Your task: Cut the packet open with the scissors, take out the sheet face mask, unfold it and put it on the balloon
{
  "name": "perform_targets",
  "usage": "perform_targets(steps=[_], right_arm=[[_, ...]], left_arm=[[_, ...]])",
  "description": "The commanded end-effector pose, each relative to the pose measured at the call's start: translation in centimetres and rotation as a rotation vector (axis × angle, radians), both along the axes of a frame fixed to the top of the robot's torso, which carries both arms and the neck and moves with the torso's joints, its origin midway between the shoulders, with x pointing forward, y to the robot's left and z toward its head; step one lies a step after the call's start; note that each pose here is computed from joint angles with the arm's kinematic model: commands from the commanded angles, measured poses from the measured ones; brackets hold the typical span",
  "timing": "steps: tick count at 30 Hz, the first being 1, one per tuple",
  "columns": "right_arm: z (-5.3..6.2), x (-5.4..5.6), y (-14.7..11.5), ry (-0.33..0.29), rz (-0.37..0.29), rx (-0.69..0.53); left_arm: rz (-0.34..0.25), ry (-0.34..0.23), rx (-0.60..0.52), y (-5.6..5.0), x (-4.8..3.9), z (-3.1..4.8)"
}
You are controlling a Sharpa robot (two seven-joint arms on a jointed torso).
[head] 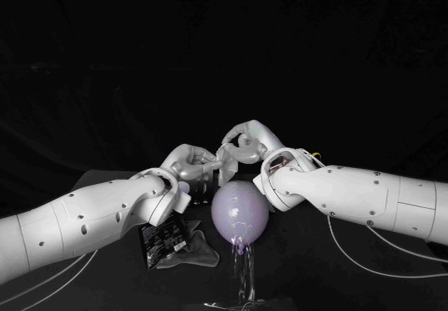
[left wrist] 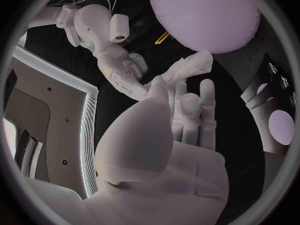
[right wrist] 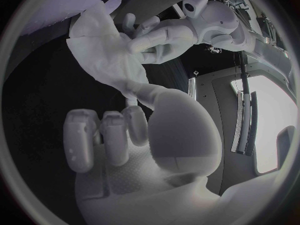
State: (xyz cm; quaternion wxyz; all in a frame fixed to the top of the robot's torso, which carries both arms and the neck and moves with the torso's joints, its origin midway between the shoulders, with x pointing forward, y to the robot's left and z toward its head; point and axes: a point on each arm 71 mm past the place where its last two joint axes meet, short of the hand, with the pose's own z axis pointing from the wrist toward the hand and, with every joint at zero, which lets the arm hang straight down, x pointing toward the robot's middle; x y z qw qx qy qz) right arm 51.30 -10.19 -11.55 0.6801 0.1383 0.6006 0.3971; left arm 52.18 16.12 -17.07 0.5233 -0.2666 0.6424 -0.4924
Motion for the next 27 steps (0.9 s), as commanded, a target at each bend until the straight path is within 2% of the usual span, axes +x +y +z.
perform_targets(steps=[1,17,27], right_arm=[[0.09,-0.02,0.08,-0.011,0.009,-0.003],[0.10,-0.03,0.05,-0.012,0.008,-0.003],[0.04,0.44,-0.57,-0.013,-0.012,-0.009]], left_arm=[[-0.018,-0.004,-0.021,-0.26,-0.03,0.17],[-0.010,0.015,-0.006,-0.20,0.10,-0.02],[-0.006,0.019,-0.014,0.09,0.12,-0.03]])
